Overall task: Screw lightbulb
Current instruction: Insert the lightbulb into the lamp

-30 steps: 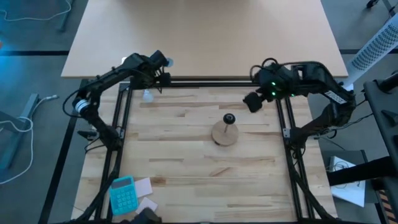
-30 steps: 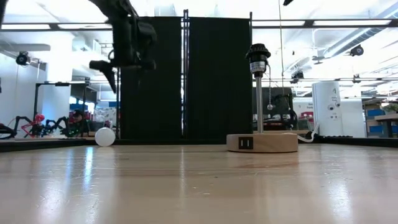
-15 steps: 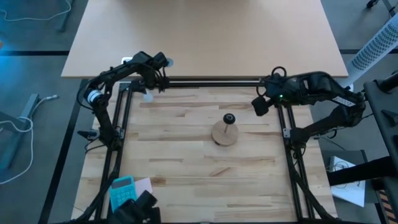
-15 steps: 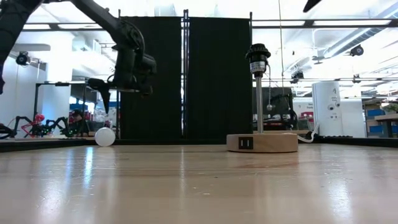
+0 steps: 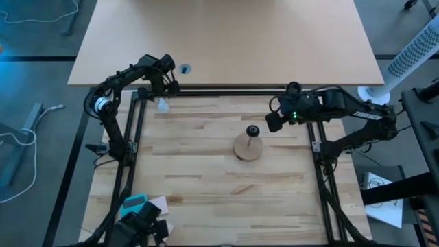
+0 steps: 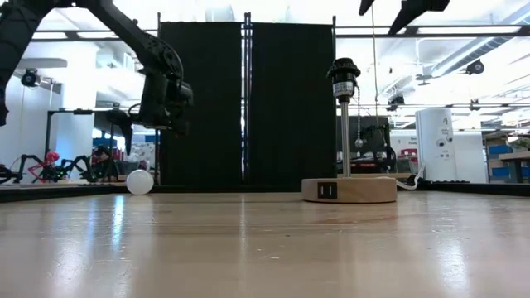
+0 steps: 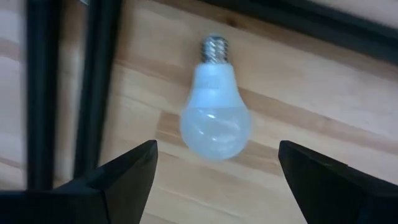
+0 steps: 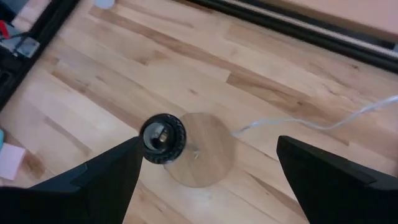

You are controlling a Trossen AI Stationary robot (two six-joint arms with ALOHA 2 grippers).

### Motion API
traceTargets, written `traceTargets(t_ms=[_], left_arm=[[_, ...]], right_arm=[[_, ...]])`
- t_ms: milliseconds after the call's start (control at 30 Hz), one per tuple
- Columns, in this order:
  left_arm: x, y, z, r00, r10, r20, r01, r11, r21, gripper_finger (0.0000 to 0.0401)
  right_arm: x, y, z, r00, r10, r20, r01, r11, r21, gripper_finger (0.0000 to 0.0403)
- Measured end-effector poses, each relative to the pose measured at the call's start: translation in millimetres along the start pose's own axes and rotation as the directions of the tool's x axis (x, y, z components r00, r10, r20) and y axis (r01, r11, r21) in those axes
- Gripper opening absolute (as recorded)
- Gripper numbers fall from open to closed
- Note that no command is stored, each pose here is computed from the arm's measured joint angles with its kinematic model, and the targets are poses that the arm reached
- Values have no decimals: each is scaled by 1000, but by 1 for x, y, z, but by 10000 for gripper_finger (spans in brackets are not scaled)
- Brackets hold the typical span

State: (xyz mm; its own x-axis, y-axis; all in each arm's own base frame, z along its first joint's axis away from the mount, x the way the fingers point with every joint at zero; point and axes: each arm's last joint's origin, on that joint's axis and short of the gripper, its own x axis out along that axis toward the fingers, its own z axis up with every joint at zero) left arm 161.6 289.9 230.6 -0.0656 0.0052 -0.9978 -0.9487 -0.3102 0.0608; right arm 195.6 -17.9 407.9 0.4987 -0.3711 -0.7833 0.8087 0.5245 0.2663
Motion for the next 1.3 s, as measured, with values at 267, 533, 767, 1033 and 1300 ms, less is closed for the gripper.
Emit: traceTargets(t_ms=[267,533,767,1033,1300], left_arm=[[28,6,-3,1000,6,-30,-6,1000,-9,325],[56,8,-9,999,-27,-35,27,1000,-13,325],[66,7,-8,997,-72,6,73,997,-14,325],[72,4,-6,991,-123,54,124,992,-5,325],[73,0,-2,982,-163,95,154,983,97,325]], right_arm=[[9,0,-5,1000,-14,-23,15,999,43,364],[10,0,-5,999,-8,-31,10,997,74,364],[10,0,-5,999,-7,-31,11,994,112,364],[10,0,-5,999,-8,-32,12,988,157,364],[10,0,-5,999,-7,-32,13,983,183,364]])
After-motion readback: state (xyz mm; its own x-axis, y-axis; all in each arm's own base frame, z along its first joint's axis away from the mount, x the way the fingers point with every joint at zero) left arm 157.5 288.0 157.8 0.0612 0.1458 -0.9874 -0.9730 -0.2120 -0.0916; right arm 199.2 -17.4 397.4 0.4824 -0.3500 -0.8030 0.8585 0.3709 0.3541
